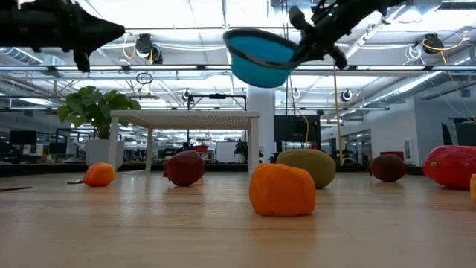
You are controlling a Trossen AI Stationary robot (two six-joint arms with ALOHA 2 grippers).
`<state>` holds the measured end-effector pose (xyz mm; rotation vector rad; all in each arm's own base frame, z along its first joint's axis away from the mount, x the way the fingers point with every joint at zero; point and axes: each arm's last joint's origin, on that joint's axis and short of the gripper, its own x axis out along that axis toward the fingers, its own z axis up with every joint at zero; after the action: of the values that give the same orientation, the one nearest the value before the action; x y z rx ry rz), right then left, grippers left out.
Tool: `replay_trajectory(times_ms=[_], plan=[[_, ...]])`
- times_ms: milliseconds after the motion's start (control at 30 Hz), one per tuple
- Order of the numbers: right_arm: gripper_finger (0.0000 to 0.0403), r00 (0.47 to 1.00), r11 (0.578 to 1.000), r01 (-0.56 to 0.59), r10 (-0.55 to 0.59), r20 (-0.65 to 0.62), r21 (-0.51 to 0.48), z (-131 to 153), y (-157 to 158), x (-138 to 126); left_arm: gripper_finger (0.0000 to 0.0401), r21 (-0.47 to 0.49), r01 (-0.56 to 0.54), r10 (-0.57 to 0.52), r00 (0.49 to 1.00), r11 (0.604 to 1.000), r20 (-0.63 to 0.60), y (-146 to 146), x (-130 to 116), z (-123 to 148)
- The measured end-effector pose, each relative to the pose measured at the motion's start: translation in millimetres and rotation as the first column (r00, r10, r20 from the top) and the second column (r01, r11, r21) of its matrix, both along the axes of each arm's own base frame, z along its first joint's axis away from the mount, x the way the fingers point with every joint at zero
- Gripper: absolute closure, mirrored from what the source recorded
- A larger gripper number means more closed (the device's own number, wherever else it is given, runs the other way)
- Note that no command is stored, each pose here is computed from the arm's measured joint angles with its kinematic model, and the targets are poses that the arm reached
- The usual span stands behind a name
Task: Pick & Place Fruit
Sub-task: Put the blue strainer bowl on the shelf
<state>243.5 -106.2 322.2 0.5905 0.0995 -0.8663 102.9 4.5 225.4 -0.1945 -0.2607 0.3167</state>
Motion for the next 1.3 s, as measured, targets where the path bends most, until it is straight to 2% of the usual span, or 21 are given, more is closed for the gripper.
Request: replay_trajectory(times_ms=[200, 400, 633, 833, 900, 1100, 1300], plan=[[0.0403, 0.999, 0.995, -0.003, 0.008, 0.051, -0.099, -6, 0, 28, 0.0382, 0.036, -0.109, 0.113, 0.986, 0.993, -0.127, 1, 22, 18], [0.0402, 0.997, 0.975, 0.044, -0.031, 0.066, -0.219, -4, 6, 41, 0.0382, 0.061, -0.23, 0.237, 0.95, 0.971, -0.205, 2, 50, 40], [0.04, 0.99, 0.909, 0.139, -0.135, 0.037, -0.393, 9, 20, 43, 0.0382, 0.251, -0.312, 0.379, 0.879, 0.916, -0.291, 3, 82, 65], [0.0401, 0.978, 0.852, 0.163, -0.205, -0.031, -0.497, 15, 31, 44, 0.0382, 0.333, -0.401, 0.503, 0.801, 0.853, -0.324, 4, 108, 83], [0.0401, 0.968, 0.838, 0.172, -0.241, -0.07, -0.519, 14, 34, 44, 0.0382, 0.355, -0.4, 0.514, 0.791, 0.845, -0.331, 3, 117, 88], [0.0401, 0.961, 0.823, 0.157, -0.254, -0.107, -0.546, 14, 36, 44, 0.0377, 0.333, -0.431, 0.532, 0.779, 0.838, -0.331, 10, 135, 96], [0.0401, 0.961, 0.822, 0.156, -0.254, -0.108, -0.547, 14, 36, 45, 0.0328, 0.165, -0.446, 0.475, 0.839, 0.88, -0.266, 23, 143, 97]])
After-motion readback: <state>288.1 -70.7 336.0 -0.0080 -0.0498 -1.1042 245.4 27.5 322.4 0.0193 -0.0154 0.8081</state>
